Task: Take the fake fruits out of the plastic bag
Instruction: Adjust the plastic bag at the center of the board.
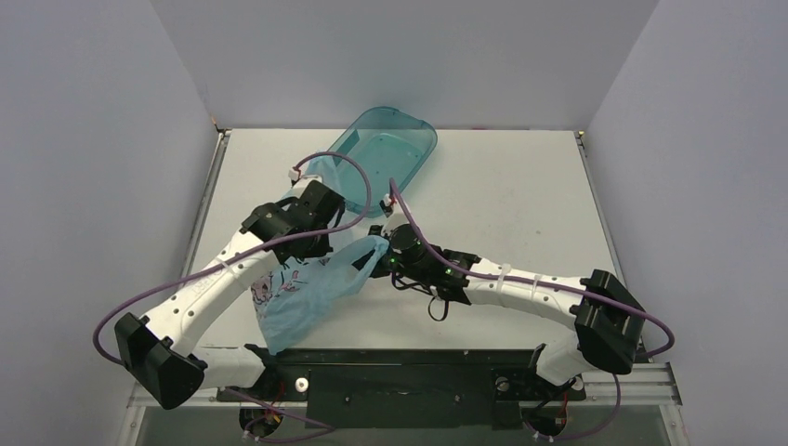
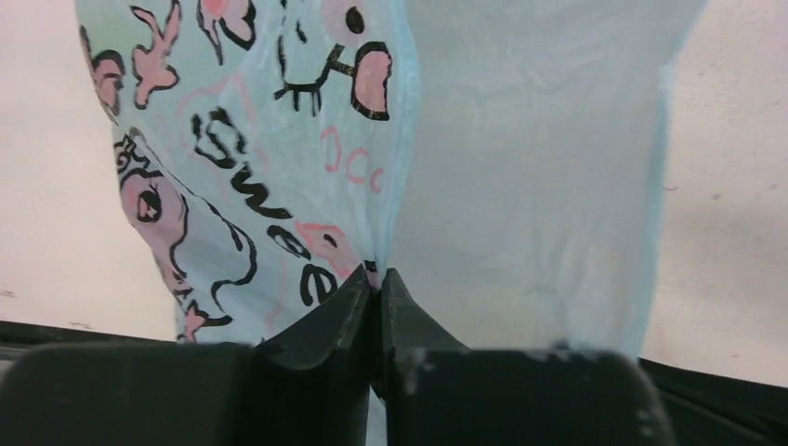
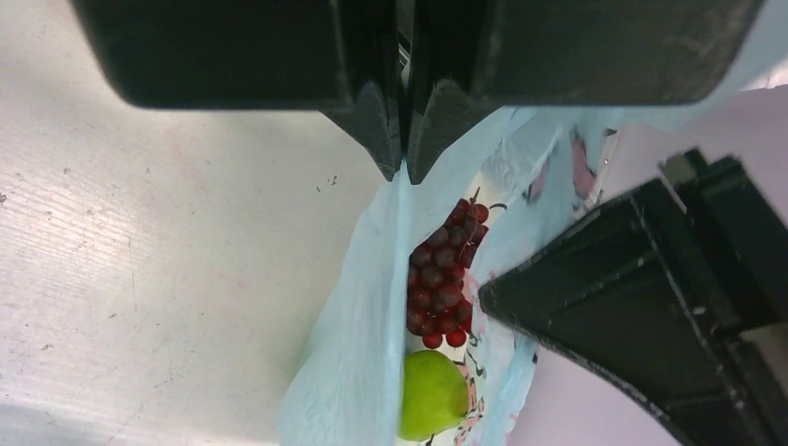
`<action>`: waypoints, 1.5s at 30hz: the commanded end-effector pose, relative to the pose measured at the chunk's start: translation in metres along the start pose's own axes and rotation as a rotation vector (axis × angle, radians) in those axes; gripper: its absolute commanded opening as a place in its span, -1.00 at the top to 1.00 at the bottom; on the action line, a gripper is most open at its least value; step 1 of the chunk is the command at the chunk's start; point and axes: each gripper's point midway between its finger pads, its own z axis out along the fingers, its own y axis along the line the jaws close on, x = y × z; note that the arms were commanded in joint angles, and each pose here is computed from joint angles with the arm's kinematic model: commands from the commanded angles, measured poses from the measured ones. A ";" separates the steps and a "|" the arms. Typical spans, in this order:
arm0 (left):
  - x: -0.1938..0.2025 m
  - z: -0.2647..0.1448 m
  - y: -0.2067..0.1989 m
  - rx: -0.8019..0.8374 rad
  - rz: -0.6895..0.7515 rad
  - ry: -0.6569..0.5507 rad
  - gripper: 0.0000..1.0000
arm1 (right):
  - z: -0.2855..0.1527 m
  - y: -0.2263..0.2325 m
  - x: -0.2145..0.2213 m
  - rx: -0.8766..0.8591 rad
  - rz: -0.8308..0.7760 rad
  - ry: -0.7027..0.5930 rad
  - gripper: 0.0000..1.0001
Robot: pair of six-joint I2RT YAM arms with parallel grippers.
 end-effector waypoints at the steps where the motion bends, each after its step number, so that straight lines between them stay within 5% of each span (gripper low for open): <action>1: -0.030 -0.006 0.015 0.042 -0.057 -0.061 1.00 | -0.004 0.023 -0.043 -0.032 -0.046 -0.078 1.00; 14: -0.103 -0.053 0.053 0.469 -0.490 -0.316 1.00 | 0.018 0.011 -0.148 0.067 -0.281 -0.050 1.00; 22: -0.085 -0.038 0.051 0.572 -0.600 -0.314 1.00 | -0.009 0.011 -0.144 0.109 -0.315 0.023 0.03; 28: -0.081 -0.043 0.045 0.619 -0.603 -0.307 1.00 | -0.063 0.029 -0.169 0.091 -0.416 -0.084 -0.40; 34: -0.077 -0.043 0.038 0.654 -0.585 -0.268 1.00 | -0.079 0.083 -0.182 -0.078 -0.548 -0.198 -0.56; 45: -0.071 -0.043 0.036 0.665 -0.580 -0.242 1.00 | -0.061 0.190 -0.165 -0.471 -0.548 -0.250 -0.60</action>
